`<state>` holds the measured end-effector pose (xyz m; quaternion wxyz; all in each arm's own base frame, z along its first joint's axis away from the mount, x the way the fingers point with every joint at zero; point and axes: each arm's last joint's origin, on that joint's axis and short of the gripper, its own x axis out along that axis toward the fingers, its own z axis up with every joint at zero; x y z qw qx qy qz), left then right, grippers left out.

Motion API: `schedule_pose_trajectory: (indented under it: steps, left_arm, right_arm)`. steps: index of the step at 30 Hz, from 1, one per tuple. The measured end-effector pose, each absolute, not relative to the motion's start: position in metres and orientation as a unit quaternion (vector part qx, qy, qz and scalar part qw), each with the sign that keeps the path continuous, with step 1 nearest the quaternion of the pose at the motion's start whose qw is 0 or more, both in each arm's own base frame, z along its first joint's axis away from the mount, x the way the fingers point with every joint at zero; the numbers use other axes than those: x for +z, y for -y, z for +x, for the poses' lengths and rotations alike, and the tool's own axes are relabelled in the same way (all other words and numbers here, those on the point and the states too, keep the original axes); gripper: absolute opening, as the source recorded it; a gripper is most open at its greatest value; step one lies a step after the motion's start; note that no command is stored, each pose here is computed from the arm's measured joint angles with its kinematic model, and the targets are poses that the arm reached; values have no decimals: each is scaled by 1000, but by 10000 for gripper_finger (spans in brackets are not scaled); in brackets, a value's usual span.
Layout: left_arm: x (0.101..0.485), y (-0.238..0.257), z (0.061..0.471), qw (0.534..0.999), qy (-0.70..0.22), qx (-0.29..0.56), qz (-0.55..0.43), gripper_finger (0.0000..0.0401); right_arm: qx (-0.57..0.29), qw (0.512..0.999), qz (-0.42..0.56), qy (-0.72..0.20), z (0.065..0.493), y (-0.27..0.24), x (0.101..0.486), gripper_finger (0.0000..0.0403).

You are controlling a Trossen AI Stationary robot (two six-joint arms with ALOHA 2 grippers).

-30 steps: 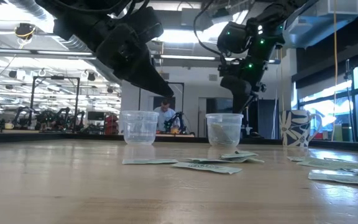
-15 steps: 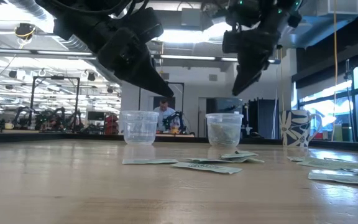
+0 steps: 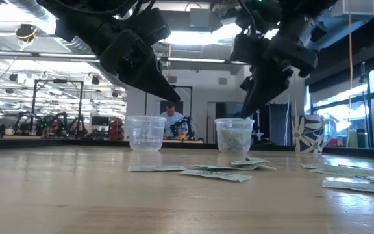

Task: Pick and place Stevia / Truvia into bins
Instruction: Put the stevia packet into the right transparent container

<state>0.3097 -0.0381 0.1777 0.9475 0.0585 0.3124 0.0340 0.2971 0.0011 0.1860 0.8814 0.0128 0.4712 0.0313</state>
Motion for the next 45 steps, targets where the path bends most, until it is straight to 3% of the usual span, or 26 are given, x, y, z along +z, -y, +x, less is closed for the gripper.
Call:
schedule_pose_trajectory:
  steps: [9, 20, 32, 38, 45]
  left_arm:
    - [176, 38, 309, 945, -320, 34, 60, 88]
    - [176, 38, 309, 944, -321, 34, 60, 88]
    - [176, 38, 308, 943, -324, 34, 60, 88]
    - [176, 38, 308, 943, -324, 34, 60, 88]
    - [175, 38, 308, 942, -327, 34, 61, 88]
  right_arm:
    - [7, 853, -18, -521, 303, -11, 146, 85]
    - [-5, 836, -1, -548, 308, -12, 123, 83]
    - [-8, 836, 3, -549, 308, -12, 124, 5]
    - [-33, 836, 1, -547, 307, -9, 139, 3]
    - [-110, 862, -32, -493, 310, 8, 200, 2]
